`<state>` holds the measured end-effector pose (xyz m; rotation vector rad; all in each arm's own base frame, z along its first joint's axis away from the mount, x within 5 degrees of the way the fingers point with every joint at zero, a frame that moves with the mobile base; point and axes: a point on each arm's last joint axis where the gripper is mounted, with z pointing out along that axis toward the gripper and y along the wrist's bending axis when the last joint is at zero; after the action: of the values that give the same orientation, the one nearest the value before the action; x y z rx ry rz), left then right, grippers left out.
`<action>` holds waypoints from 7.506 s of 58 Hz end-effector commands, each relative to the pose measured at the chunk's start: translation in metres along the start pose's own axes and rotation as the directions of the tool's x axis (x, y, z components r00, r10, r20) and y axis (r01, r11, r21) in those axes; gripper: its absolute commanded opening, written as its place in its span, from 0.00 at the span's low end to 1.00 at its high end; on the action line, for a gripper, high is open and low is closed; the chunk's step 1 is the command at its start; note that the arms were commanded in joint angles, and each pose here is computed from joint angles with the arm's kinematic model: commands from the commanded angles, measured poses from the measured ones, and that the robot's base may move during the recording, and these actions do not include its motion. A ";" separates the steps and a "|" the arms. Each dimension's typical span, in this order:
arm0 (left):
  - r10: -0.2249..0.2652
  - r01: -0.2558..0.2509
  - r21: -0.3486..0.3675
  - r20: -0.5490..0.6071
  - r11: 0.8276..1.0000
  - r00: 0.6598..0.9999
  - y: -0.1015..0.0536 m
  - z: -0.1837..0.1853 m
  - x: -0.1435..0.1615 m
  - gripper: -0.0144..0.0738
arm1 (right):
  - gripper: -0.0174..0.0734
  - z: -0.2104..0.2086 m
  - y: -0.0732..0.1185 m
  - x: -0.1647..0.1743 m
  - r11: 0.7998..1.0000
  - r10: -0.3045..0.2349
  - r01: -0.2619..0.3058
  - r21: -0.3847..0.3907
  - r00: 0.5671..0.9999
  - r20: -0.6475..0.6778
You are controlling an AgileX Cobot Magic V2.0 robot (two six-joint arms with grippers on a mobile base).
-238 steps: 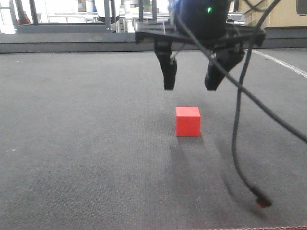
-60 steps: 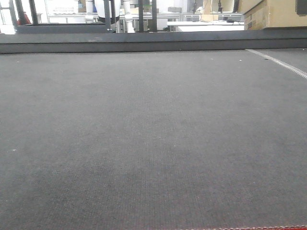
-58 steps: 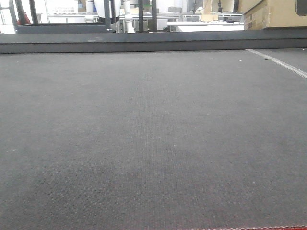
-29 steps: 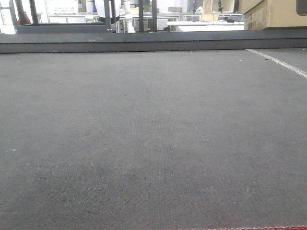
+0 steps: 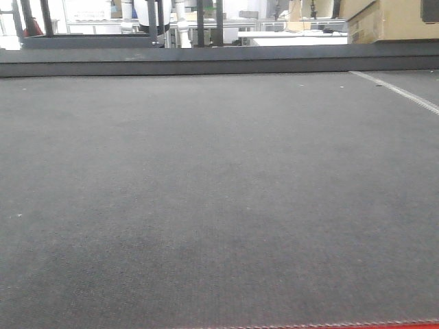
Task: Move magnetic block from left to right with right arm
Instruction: 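Raise the held cube with the right gripper away from the table, then drive the base away from the table carrying the cube in the right gripper, then turn the base toward the second grey table near the cardboard boxes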
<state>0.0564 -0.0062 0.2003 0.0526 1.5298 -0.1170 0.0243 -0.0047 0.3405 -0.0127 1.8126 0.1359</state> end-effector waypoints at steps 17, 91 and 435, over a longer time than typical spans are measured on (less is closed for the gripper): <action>-0.010 0.011 -0.005 0.088 1.000 0.996 0.001 -0.001 -0.006 0.02 | 0.39 -0.003 0.001 -0.015 1.000 -0.017 0.018 -0.010 0.995 0.095; -0.010 0.011 -0.005 0.088 1.000 0.996 0.001 -0.001 -0.006 0.02 | 0.39 -0.003 0.001 -0.015 1.000 -0.017 0.018 -0.010 0.995 0.095; -0.010 0.011 -0.004 0.082 1.000 0.997 0.001 -0.001 -0.005 0.02 | 0.39 -0.002 0.001 -0.015 1.000 -0.017 0.018 -0.009 0.995 0.094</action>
<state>0.0564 -0.0062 0.2002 0.0528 1.5316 -0.1170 0.0243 -0.0048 0.3402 -0.0158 1.8165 0.1348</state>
